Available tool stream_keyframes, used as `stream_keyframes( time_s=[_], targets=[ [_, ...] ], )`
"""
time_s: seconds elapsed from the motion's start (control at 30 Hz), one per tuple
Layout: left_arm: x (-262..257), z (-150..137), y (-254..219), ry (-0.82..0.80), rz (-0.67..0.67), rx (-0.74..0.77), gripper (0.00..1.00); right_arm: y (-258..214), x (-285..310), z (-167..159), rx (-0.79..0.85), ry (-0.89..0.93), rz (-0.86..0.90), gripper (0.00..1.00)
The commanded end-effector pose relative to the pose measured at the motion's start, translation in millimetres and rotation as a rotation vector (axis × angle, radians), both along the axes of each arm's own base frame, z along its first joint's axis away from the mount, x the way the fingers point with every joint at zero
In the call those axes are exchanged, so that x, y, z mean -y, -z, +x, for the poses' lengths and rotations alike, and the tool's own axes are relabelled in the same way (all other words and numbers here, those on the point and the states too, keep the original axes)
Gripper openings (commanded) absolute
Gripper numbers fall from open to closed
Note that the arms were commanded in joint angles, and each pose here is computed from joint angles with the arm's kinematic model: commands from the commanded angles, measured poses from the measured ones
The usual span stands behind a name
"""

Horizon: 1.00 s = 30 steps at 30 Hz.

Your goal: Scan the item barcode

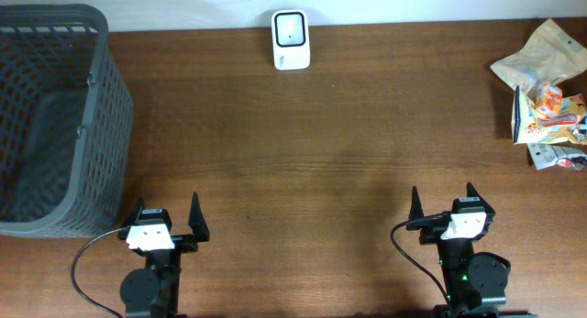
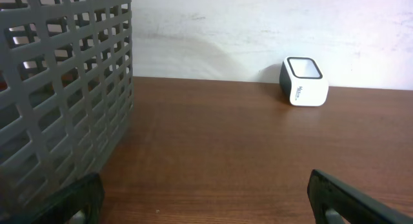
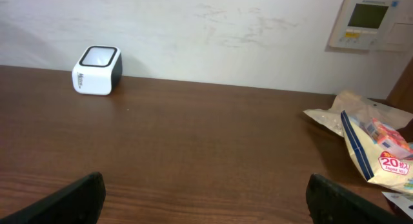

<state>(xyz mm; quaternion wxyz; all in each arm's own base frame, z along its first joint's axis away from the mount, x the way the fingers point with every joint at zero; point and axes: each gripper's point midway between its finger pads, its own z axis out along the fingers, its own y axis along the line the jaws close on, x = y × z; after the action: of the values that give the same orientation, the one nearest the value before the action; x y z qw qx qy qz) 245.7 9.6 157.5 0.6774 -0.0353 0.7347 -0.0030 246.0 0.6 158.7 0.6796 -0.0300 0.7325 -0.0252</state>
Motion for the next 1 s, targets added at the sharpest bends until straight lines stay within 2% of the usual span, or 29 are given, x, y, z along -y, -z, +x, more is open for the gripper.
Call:
stream_keyframes(
  time_s=[0.0, 0.97],
  targets=[
    [0.9, 0.0, 1.3, 0.006, -0.014, 0.003, 0.99, 3.9, 7.0, -0.2, -0.006, 0.041, 0.037, 0.98],
    [0.9, 0.0, 1.3, 0.006, -0.014, 0.003, 0.99, 3.4, 5.1, -0.1, -0.004, 0.031, 0.059, 0.98]
  ],
)
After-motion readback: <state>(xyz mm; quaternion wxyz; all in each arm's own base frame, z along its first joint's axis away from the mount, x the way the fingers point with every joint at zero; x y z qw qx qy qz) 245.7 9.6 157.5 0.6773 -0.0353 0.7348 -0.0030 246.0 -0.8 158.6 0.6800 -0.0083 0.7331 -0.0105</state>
